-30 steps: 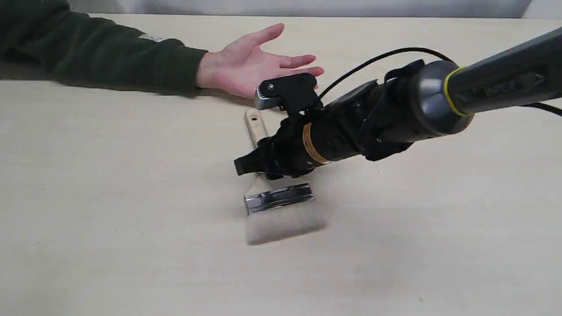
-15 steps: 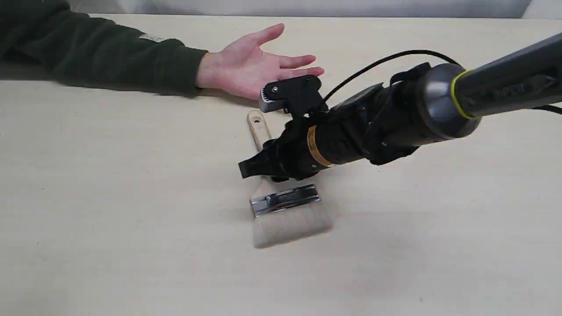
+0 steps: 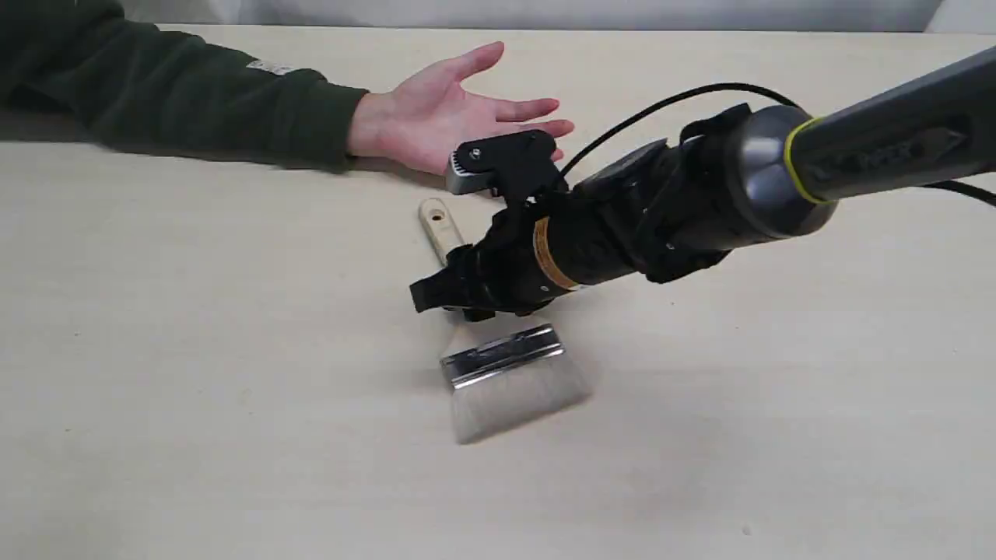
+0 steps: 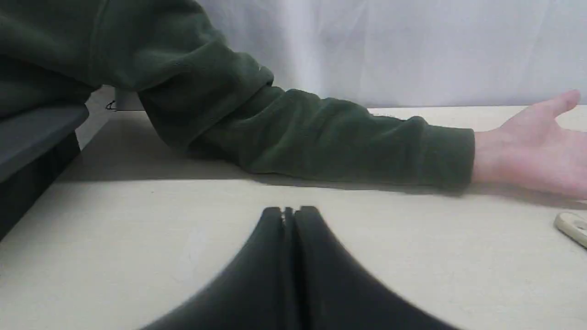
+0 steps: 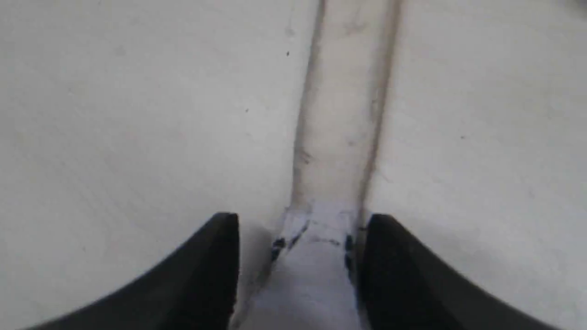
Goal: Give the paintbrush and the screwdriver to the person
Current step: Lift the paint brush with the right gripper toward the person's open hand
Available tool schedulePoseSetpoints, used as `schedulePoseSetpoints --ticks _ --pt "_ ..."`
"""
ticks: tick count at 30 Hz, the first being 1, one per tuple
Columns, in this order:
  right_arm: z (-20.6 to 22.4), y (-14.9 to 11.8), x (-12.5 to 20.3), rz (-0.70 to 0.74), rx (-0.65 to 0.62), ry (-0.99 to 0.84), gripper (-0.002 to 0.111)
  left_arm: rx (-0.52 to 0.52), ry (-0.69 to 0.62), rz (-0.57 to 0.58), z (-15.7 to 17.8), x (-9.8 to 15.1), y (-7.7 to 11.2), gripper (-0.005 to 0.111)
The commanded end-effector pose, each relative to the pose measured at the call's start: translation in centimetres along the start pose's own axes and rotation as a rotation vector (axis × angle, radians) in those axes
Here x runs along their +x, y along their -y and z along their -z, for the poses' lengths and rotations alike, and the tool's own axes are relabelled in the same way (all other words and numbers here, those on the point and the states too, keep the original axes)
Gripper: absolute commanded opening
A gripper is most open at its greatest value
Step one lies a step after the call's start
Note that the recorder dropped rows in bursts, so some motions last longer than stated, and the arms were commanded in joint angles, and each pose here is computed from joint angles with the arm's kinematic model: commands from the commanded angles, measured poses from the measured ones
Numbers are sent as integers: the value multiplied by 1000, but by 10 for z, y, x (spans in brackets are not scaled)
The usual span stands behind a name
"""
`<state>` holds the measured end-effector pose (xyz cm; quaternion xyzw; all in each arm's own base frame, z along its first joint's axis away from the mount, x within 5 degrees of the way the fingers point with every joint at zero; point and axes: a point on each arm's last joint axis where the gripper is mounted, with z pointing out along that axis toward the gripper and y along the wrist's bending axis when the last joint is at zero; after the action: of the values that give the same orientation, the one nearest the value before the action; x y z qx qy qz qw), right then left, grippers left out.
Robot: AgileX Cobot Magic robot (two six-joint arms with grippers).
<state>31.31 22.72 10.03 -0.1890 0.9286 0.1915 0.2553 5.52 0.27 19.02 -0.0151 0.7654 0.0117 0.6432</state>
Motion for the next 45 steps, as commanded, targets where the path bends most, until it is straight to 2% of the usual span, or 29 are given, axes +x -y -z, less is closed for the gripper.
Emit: schedulePoseSetpoints --ticks 1,5,11,15,22,32,37,40,45 --pt "-5 2 3 15 7 -14 43 10 10 4 0 0 1 0" --pt "-12 4 9 16 13 -37 42 10 10 4 0 0 1 0" --pt "-7 5 12 95 19 -40 16 10 10 4 0 0 1 0" --pt "2 3 8 116 25 -17 8 9 11 2 0 0 1 0" --pt "26 3 1 140 67 45 6 9 11 2 0 0 1 0" --pt "52 -5 -9 153 45 110 4 9 11 2 0 0 1 0" --pt "56 2 -14 149 127 151 4 9 11 2 0 0 1 0" --pt "61 3 -22 156 161 188 4 9 11 2 0 0 1 0" --pt "70 -5 -46 163 141 264 4 10 11 4 0 0 1 0"
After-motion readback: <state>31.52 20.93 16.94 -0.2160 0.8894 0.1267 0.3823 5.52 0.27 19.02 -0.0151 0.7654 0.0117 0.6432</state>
